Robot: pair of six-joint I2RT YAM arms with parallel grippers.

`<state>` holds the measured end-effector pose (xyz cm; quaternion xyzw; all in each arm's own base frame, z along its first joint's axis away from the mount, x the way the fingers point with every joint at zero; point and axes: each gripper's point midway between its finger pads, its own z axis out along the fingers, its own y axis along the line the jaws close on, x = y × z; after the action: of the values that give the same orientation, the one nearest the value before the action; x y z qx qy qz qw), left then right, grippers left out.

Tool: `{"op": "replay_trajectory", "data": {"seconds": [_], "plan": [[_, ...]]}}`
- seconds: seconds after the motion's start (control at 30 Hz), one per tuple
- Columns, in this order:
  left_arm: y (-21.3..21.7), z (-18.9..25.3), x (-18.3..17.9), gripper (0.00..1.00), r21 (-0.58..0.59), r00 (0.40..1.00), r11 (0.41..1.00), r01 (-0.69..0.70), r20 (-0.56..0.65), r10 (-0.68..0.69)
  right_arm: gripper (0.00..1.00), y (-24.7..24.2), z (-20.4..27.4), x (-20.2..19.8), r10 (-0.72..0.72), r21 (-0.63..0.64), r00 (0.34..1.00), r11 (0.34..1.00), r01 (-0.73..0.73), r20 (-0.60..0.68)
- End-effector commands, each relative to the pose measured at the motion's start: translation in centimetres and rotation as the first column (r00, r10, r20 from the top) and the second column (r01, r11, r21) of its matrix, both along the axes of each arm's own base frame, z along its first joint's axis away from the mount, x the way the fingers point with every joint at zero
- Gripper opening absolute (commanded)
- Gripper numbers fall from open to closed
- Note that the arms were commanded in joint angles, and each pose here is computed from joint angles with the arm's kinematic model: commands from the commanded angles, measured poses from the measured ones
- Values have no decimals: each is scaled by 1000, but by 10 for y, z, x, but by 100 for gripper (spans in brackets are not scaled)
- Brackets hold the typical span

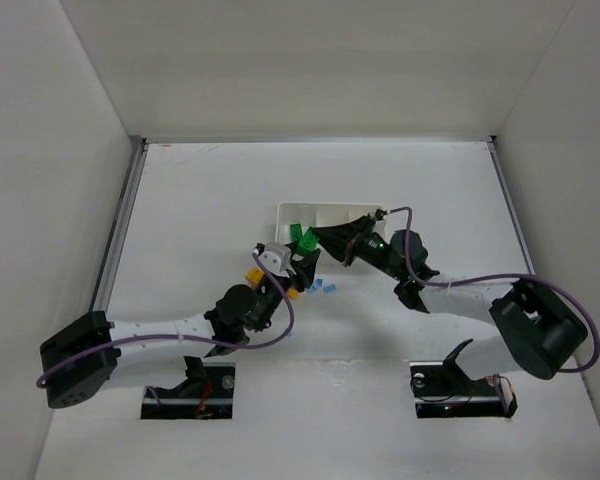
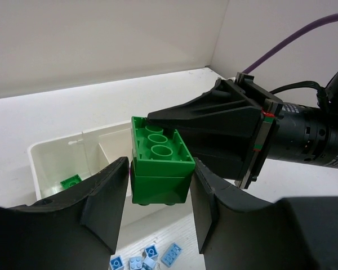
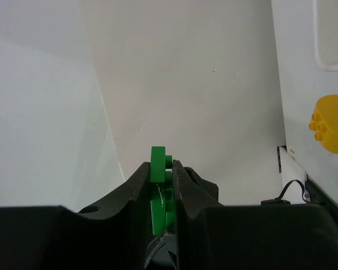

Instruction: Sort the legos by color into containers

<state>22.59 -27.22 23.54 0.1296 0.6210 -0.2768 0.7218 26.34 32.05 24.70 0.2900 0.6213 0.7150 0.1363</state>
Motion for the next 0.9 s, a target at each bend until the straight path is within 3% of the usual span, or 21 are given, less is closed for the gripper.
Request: {"op": "replay_trajectory", "data": {"seconds": [0.0,0.17,0.33,0.53,0.87], "plan": [[-2,29,3,42,-62,999,998,-6,50,9,13,0,20,-5,16,65,998,998,-19,57],[-4,28,3,32,-55,999,998,-3,49,6,14,-1,23,-6,14,80,998,997,-19,64],[-4,26,2,29,-48,999,999,-2,45,4,14,-3,32,-7,16,107,997,994,-25,79],[-12,11,3,19,36,1000,999,7,8,-7,13,-13,53,-4,-8,123,992,992,-9,129],[-12,-8,10,15,118,999,993,-10,-37,14,13,-25,68,1,-69,-90,962,991,96,264]]}}
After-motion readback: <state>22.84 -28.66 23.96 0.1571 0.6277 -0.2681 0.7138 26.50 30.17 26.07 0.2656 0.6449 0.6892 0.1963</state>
